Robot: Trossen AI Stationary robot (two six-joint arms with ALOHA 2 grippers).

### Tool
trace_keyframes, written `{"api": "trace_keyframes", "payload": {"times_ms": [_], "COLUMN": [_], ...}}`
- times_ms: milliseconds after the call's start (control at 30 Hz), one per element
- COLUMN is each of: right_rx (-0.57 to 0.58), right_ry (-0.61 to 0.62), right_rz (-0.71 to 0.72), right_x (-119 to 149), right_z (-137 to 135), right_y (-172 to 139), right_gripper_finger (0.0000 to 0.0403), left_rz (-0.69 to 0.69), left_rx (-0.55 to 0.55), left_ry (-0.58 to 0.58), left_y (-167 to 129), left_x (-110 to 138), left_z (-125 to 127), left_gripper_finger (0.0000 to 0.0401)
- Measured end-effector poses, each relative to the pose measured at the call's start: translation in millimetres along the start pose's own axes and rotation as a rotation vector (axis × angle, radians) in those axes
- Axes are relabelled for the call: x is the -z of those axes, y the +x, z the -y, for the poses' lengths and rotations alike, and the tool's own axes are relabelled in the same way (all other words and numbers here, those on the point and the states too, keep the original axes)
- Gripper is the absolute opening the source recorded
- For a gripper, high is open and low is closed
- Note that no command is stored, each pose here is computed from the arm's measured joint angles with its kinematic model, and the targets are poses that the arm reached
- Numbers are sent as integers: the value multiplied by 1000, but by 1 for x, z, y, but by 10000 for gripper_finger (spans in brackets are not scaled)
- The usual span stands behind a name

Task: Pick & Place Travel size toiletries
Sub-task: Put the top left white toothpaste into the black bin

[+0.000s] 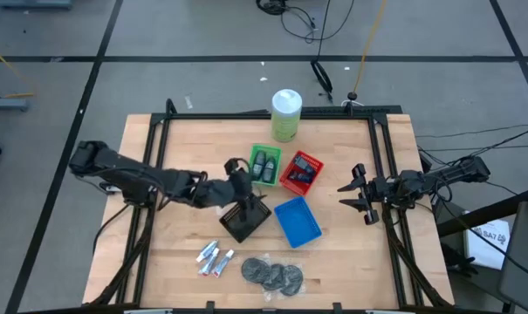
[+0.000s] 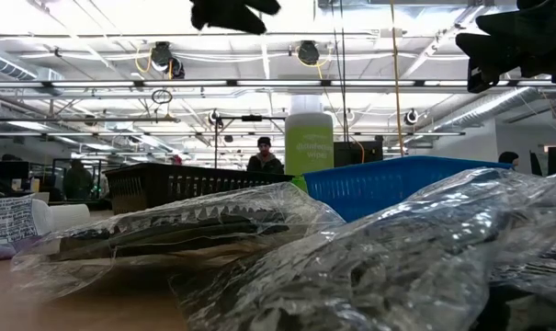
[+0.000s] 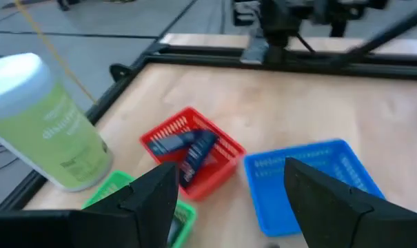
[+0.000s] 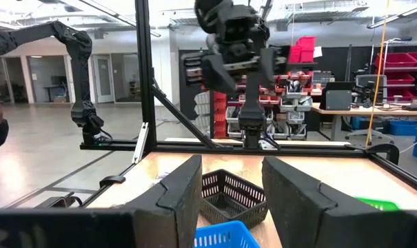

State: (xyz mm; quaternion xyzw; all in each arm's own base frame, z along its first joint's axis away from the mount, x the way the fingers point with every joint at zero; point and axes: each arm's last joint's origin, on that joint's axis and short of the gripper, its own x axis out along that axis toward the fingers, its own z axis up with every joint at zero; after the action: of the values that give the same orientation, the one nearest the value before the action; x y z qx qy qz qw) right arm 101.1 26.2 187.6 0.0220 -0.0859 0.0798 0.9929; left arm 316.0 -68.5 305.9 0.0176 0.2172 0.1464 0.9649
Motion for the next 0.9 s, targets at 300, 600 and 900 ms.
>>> {"api": "trace_keyframes", "payload": {"times_ms": [300,600,900], "right_rx": [0,0,0], "right_ry": [0,0,0], "right_rz": [0,0,0], "right_x": [0,0,0], "right_z": [0,0,0], "right_y": [0,0,0], "right_gripper_finger": [142,141,141], "left_rz": [41,-3,46], "left_rx": [-49,-193,-88], "left_ry": [35,36,-101], "left_y": [-46,-65,-73], "left_x": [1,39,85], "left_z": [25,26,3], "left_gripper_finger": [253,253,253]}}
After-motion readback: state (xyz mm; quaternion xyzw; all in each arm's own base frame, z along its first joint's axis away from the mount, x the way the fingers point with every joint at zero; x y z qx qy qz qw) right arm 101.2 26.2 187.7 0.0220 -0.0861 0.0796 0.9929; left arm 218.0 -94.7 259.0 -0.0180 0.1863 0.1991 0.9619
